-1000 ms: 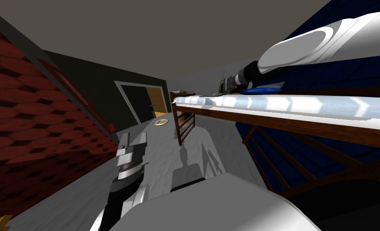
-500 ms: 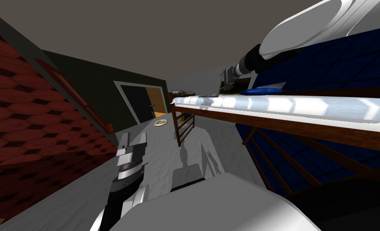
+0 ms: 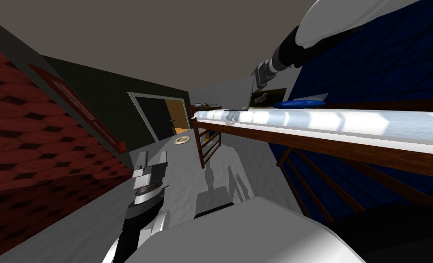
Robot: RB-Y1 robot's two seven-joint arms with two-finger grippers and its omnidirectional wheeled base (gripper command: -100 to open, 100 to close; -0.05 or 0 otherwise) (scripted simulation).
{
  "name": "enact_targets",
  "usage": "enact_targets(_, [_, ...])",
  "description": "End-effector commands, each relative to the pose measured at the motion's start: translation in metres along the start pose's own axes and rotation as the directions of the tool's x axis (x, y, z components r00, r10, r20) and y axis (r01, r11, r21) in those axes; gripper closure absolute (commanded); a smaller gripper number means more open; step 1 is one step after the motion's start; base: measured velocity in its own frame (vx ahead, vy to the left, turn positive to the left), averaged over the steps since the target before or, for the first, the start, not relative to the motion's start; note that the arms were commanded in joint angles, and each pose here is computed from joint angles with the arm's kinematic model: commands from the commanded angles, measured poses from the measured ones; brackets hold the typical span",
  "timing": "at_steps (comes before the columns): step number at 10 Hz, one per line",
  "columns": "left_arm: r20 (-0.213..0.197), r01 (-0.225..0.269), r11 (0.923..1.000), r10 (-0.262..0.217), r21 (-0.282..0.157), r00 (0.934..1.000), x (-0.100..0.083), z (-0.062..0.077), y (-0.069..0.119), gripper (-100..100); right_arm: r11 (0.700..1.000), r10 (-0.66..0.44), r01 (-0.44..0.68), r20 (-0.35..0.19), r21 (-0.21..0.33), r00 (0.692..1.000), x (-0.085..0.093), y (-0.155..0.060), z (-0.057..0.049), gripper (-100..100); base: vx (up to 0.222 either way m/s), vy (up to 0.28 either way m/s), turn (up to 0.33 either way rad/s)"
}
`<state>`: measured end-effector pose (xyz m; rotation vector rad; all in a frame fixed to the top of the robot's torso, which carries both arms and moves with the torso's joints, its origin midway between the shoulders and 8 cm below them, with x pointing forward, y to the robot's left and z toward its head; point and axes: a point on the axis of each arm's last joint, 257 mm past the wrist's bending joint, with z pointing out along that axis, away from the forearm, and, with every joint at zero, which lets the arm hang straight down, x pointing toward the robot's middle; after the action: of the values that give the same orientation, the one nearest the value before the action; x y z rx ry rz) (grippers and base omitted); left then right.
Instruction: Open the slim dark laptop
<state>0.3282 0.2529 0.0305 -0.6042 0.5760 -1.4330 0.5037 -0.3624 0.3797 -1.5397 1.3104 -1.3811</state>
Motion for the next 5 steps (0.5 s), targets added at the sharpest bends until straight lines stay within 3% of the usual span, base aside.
enact_targets(1, [0.000,0.000,1.0000,0.000,0.000,1.0000,0.000,0.000,0.000,0,0.996,-0.088,0.089,-0.066,0.017,0.994,0.000,-0.023,-0.010,-100,0.082,-0.094,-0.001])
enact_targets(2, [0.000,0.000,1.0000,0.000,0.000,1.0000,0.000,0.000,0.000,0,0.995,-0.096,0.097,-0.068,0.017,0.993,-0.002,-0.024,-0.010,-100,0.030,-0.048,0.006])
enact_targets(5, [0.000,0.000,1.0000,0.000,0.000,1.0000,0.000,0.000,0.000,0,0.981,-0.187,0.193,-0.157,0.027,0.970,0.001,-0.052,-0.023,-100,0.075,-0.087,-0.006])
